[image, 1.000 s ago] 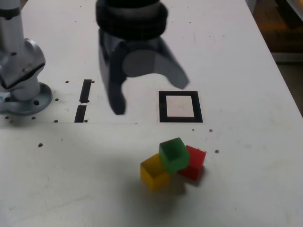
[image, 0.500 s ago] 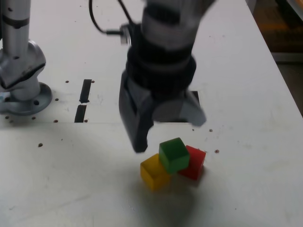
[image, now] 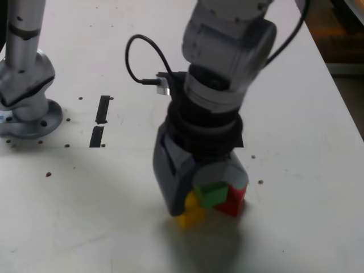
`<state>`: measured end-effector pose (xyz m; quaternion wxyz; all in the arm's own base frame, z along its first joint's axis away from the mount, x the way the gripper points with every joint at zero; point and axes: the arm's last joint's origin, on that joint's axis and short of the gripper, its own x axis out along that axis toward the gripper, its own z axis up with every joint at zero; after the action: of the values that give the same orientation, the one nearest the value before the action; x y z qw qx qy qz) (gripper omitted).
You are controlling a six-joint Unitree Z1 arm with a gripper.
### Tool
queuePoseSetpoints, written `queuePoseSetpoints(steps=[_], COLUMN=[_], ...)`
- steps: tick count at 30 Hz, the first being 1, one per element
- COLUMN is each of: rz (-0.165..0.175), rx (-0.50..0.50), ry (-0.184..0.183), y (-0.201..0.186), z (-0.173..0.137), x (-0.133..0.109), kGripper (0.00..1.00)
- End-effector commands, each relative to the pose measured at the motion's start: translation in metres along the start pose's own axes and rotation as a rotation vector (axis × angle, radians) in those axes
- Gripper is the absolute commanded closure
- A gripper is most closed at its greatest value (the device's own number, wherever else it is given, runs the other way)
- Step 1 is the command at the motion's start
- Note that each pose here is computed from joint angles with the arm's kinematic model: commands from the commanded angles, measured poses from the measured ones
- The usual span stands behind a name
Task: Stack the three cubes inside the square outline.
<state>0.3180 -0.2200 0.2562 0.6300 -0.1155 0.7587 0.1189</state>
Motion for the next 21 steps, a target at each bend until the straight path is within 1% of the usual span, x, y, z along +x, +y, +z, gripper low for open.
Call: queuePoseSetpoints(steps=[1,5,9,13,16,19,21], rz=[0.006,0.023,0.03,0.028,0.017,0.009,0.013], rx=[-0.002,-0.004,-0.009,-0.012,-0.01,-0.007,-0.005], ry=[-0.005,-0.016,-0.017,-0.019,-0.032,-0.044,-0.054], y=[-0.0011,-0.0021,-0.002,-0.0014,-0.0025,-0.003,-0.0015], z=[0.0025,0.0049,0.0077,0.0092,0.0104,0.0108,0.0099], x=[0.0,0.0007,0.0028,0.0029,0.002,0.0007,-0.002], kGripper=[0.2,0.3,0.4,0.53,0.62,0.66,0.68])
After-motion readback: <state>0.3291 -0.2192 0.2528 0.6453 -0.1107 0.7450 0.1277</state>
